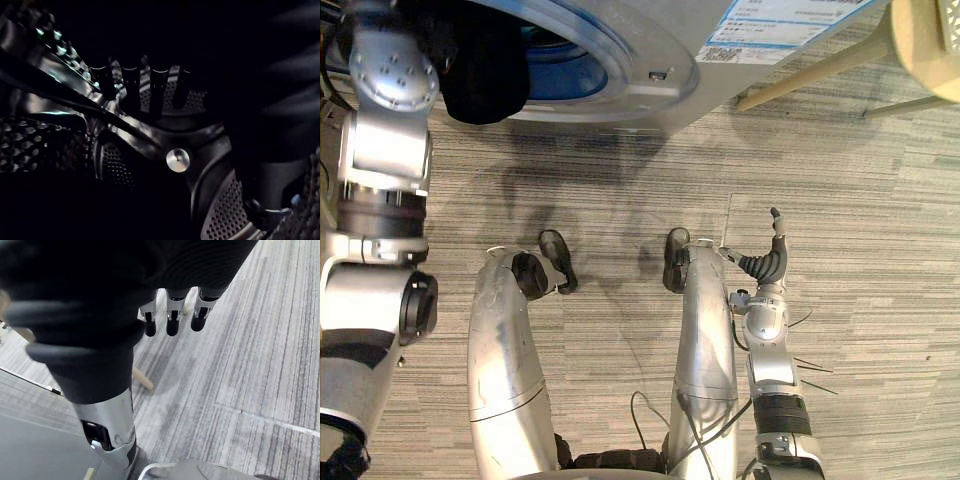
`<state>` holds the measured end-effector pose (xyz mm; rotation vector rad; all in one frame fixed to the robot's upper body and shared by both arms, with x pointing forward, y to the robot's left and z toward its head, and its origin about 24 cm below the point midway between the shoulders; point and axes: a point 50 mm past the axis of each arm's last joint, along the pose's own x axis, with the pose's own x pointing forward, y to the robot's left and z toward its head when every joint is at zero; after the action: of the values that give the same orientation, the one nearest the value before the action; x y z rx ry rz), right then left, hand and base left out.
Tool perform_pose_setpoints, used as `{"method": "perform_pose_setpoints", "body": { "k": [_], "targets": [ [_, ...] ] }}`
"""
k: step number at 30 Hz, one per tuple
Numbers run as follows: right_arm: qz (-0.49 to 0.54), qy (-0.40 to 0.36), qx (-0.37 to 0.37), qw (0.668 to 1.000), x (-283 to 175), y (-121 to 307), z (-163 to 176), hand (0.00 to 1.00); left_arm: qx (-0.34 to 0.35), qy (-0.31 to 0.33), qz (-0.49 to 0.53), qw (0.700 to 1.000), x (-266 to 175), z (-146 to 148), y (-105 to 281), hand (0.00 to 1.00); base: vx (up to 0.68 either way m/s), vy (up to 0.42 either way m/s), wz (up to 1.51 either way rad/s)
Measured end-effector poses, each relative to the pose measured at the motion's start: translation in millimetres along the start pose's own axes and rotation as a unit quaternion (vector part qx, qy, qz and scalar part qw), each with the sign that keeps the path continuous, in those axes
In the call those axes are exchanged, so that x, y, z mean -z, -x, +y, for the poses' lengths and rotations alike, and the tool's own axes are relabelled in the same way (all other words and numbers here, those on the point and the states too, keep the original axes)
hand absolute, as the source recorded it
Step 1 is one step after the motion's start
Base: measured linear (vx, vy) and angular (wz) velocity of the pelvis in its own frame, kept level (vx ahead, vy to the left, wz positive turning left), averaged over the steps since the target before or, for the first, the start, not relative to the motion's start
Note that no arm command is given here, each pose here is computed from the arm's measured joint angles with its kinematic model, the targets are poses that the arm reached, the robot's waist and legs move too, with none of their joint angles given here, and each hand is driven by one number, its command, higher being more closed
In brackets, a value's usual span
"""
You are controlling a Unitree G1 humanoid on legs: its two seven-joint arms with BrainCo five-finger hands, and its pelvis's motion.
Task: Pick up the laundry basket with both hands and put the clothes into the washing machine.
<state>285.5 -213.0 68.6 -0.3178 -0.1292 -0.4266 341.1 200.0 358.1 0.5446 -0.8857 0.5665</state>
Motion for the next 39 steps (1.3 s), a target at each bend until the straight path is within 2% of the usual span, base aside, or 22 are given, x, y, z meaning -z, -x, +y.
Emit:
{"method": "perform_pose_setpoints", "body": {
  "k": [3, 6, 7, 10, 12, 16, 21, 26, 32, 39],
  "targets": [
    [0.002, 0.001, 0.004, 1.0, 0, 0, -2, 0.0, -0.002, 0.033, 0.045, 0.998, 24, -1, 28, 0.0, 0.02, -0.076, 0.12],
    [0.004, -0.003, 0.003, 1.0, 0, 1, 0, 0.0, 0.019, 0.058, 0.126, 0.99, 56, -14, 76, 0.0, 0.02, -0.07, 0.08],
    [0.01, -0.009, 0.002, 1.0, 1, 2, 4, 0.0, 0.03, 0.084, 0.17, 0.981, 67, -24, 104, 0.0, 0.02, -0.061, 0.09],
    [0.022, -0.026, -0.016, 0.999, 1, 7, 17, 0.0, 0.035, 0.13, 0.237, 0.962, 76, -38, 148, 0.0, 0.02, -0.066, 0.12],
    [0.032, -0.031, -0.021, 0.999, 3, 10, 21, 0.0, 0.038, 0.18, 0.324, 0.928, 86, -51, 194, 0.0, 0.01, -0.053, 0.11],
    [0.035, -0.029, -0.018, 0.999, 5, 10, 18, 0.0, 0.023, 0.269, 0.409, 0.872, 92, -59, 236, 0.0, 0.01, -0.049, 0.02],
    [0.055, -0.033, -0.018, 0.998, 11, 11, 19, 0.0, 0.021, 0.305, 0.435, 0.847, 99, -65, 242, 0.0, 0.0, -0.019, 0.0],
    [0.065, -0.035, -0.017, 0.997, 14, 10, 23, 0.0, 0.039, 0.299, 0.464, 0.833, 110, -81, 239, 0.0, 0.0, 0.018, -0.06],
    [0.055, -0.049, -0.017, 0.997, 3, -1, 29, 0.0, 0.03, 0.336, 0.442, 0.831, 111, -87, 194, 0.0, -0.01, 0.013, -0.03],
    [0.031, -0.063, -0.033, 0.997, -13, -8, 40, 0.0, -0.005, 0.391, 0.403, 0.827, 105, -78, 130, 0.0, -0.01, 0.014, -0.14]
  ]
}}
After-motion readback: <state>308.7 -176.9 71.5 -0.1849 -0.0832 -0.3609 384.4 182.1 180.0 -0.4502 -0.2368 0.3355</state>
